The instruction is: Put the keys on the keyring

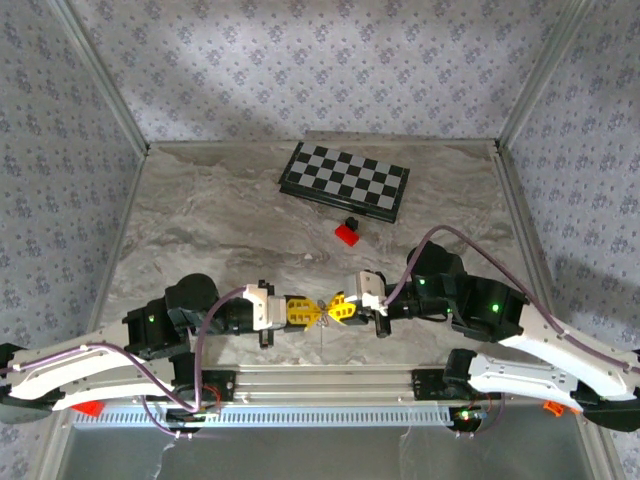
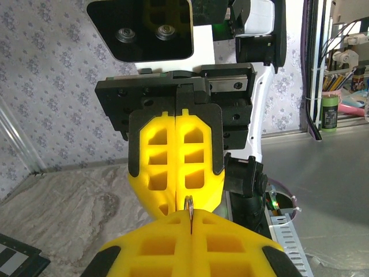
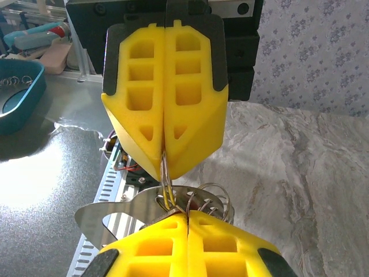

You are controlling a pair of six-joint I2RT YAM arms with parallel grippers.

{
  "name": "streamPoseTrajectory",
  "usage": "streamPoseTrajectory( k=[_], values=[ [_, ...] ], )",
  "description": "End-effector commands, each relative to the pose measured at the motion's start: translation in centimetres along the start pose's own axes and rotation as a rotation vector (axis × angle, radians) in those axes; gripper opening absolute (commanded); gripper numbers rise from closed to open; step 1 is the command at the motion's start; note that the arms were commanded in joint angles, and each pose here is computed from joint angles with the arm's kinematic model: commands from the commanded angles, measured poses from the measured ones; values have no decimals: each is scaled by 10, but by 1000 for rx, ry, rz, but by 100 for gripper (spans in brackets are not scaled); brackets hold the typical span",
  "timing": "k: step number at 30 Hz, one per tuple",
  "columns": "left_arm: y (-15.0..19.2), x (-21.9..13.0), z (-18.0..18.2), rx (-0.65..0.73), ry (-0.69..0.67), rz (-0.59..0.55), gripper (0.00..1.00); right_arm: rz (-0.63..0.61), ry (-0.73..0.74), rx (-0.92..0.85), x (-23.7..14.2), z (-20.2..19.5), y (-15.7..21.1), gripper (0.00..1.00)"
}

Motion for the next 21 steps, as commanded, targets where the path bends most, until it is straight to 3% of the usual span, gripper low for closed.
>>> streamPoseTrajectory(
  k=[1, 21],
  values=[
    [-23, -6, 3, 9, 10, -117, 0, -24, -8, 5, 1, -1, -1, 0],
    [-22, -2, 2, -2, 9, -163, 0, -38, -100, 5, 3, 5, -1, 1]
  ],
)
Point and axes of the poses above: each hand's point on the last joint's axis, 136 mm out from that joint toward the fingers, its own x axis out along the fingers, its own z axis along the line the jaws close on, y = z × x, the point moved 10 cm from there along -x, back along the fingers, and after that the axes turned 7 degrees about x, right-handed, at the moved point
